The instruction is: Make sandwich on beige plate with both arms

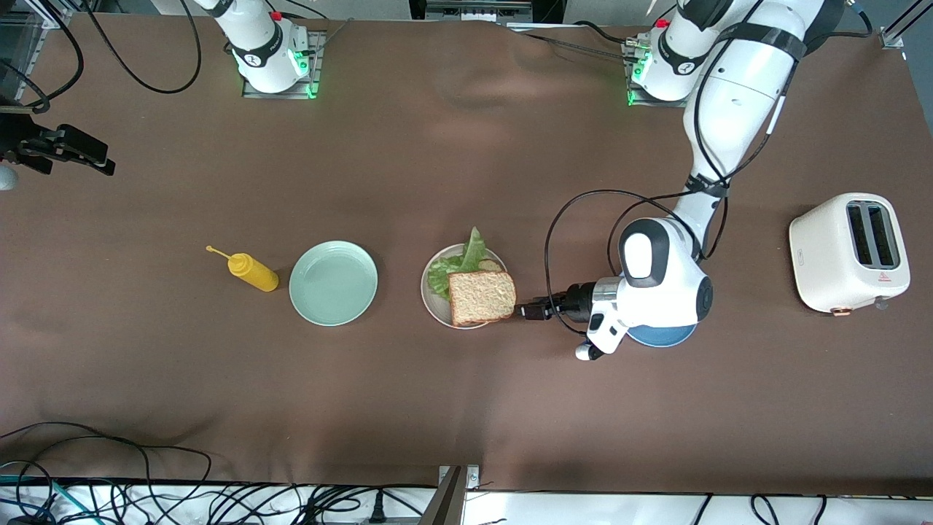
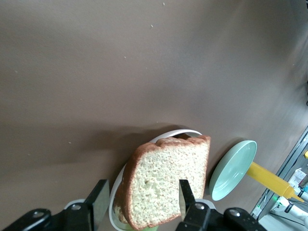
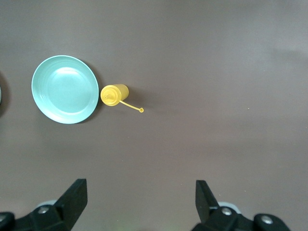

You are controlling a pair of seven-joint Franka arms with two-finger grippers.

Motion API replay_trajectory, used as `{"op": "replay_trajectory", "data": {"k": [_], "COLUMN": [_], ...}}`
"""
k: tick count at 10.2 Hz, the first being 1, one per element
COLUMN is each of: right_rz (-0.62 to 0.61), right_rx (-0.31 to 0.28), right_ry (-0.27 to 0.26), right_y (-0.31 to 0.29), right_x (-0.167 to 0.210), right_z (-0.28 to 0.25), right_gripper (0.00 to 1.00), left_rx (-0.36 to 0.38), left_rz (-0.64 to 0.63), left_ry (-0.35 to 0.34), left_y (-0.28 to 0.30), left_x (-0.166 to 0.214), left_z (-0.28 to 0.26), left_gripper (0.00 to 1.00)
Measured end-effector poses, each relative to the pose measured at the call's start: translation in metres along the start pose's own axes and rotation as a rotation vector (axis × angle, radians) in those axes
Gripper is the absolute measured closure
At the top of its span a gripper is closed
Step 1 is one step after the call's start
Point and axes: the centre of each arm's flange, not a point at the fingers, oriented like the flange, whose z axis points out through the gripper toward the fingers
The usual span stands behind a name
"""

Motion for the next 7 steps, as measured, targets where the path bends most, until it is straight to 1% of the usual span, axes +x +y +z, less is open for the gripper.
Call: {"op": "replay_trajectory", "data": {"k": [1, 2, 3, 4, 7], "right_rz": [0.000, 0.000, 0.000, 0.000, -0.001], "right_rx": [0.000, 0.000, 0.000, 0.000, 0.000], "right_ry": [0.000, 0.000, 0.000, 0.000, 0.000], "right_y": [0.000, 0.000, 0.000, 0.000, 0.000], "right_x": [0.000, 0.000, 0.000, 0.000, 0.000], "right_z": [0.000, 0.000, 0.000, 0.000, 0.000], "right_gripper": [0.00, 0.00, 0.00, 0.00, 0.00], "left_rx": [0.012, 0.047, 0.101, 0.153, 0.289], "left_rz": [0.006, 0.026, 0.057, 0.087, 0.147], "left_ry": [0.001, 0.010, 0.024, 0.028, 0.017], "left_y": [-0.003, -0.006, -0.013, -0.019, -0.028], "left_x": [0.001, 0.004, 0.011, 0.017, 0.022], "left_z": [-0.001, -0.005, -0.016, -0.034, -0.120], "left_gripper": [0.34, 0.34, 0.34, 0.33, 0.31]}}
